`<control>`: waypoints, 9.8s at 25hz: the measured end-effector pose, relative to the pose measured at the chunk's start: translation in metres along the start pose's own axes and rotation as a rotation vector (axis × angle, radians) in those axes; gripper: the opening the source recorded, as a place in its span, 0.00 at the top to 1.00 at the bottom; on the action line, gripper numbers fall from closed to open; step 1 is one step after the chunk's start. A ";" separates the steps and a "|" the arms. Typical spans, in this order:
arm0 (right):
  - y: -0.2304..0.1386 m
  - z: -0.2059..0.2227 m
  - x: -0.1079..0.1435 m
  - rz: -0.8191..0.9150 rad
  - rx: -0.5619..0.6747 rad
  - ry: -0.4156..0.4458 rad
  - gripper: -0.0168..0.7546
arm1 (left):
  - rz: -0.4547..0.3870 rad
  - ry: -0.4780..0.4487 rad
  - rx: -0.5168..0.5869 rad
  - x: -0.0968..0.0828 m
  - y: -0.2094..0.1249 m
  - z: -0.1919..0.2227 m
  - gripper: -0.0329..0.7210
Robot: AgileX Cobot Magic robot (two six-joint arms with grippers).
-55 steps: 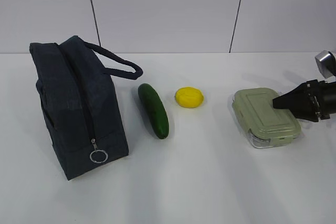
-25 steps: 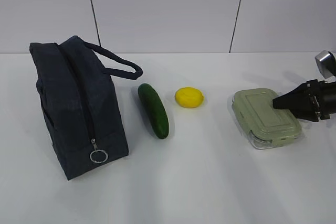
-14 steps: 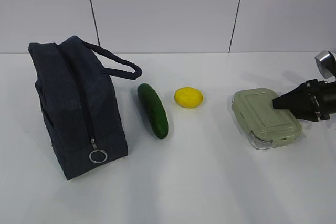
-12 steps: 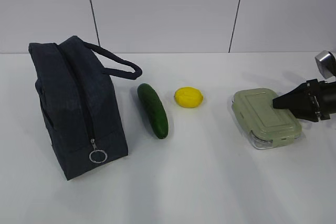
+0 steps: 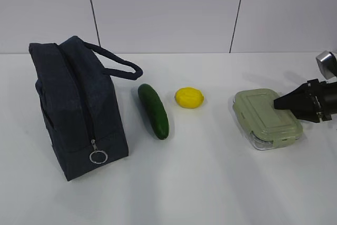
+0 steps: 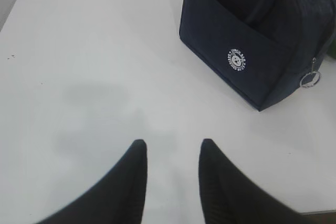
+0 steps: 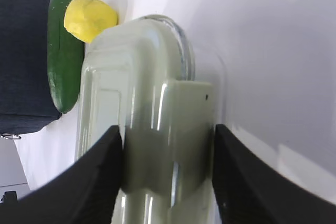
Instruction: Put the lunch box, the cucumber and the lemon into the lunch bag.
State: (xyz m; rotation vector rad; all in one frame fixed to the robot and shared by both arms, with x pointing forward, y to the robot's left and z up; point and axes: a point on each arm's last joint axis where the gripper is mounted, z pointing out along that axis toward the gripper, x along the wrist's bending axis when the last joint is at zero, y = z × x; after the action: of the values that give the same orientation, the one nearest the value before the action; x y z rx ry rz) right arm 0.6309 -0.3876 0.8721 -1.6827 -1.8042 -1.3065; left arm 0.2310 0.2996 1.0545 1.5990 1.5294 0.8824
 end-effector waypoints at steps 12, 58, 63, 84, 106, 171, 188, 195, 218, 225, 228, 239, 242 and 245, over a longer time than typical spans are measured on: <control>0.001 -0.001 0.001 0.000 0.000 -0.005 0.46 | 0.000 0.000 0.000 0.000 0.000 0.000 0.64; 0.017 -0.014 0.029 -0.012 -0.045 -0.069 0.46 | -0.350 -0.230 0.056 -0.020 0.063 0.048 0.38; 0.017 -0.014 0.029 -0.011 -0.045 -0.069 0.46 | -0.553 -0.280 0.121 -0.025 0.090 0.094 0.38; 0.019 -0.014 0.031 0.007 -0.070 -0.057 0.46 | -0.841 -0.219 0.326 -0.024 0.144 0.251 0.42; 0.019 -0.013 0.031 0.008 -0.069 -0.057 0.46 | -0.859 -0.259 0.439 -0.029 0.125 0.309 0.95; -0.016 0.109 0.370 -0.144 -0.230 0.012 0.47 | -0.602 -0.294 0.500 -0.068 0.161 0.266 0.96; -0.029 0.163 0.345 -0.165 -0.194 -0.079 0.47 | -0.579 -0.329 0.464 -0.085 0.163 0.264 0.96; -0.035 0.182 0.344 -0.157 -0.208 -0.103 0.47 | -0.640 -0.358 0.460 -0.090 0.165 0.264 0.96; -0.037 0.215 0.342 -0.001 -0.178 -0.034 0.47 | -0.758 -0.399 0.455 -0.094 0.170 0.263 0.96; -0.042 0.225 0.338 -0.030 -0.142 0.005 0.47 | -0.765 -0.402 0.455 -0.094 0.170 0.263 0.96; -0.048 0.234 0.337 -0.057 -0.121 0.040 0.47 | -0.767 -0.403 0.455 -0.094 0.170 0.263 0.96; -0.052 0.240 0.345 -0.134 -0.101 0.122 0.29 | -0.747 -0.395 0.458 -0.093 0.168 0.263 0.96; -0.051 0.239 0.345 -0.140 -0.091 0.140 0.29 | -0.740 -0.392 0.457 -0.093 0.168 0.263 0.96; -0.047 0.232 0.346 -0.163 -0.079 0.166 0.29 | -0.727 -0.381 0.453 -0.091 0.168 0.264 0.96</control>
State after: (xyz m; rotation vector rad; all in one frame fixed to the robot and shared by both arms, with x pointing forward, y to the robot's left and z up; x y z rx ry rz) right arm 0.5817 0.0081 1.0008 -1.4420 -1.8443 -1.5558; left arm 0.5379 0.1929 1.0734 1.2297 1.8943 -0.1694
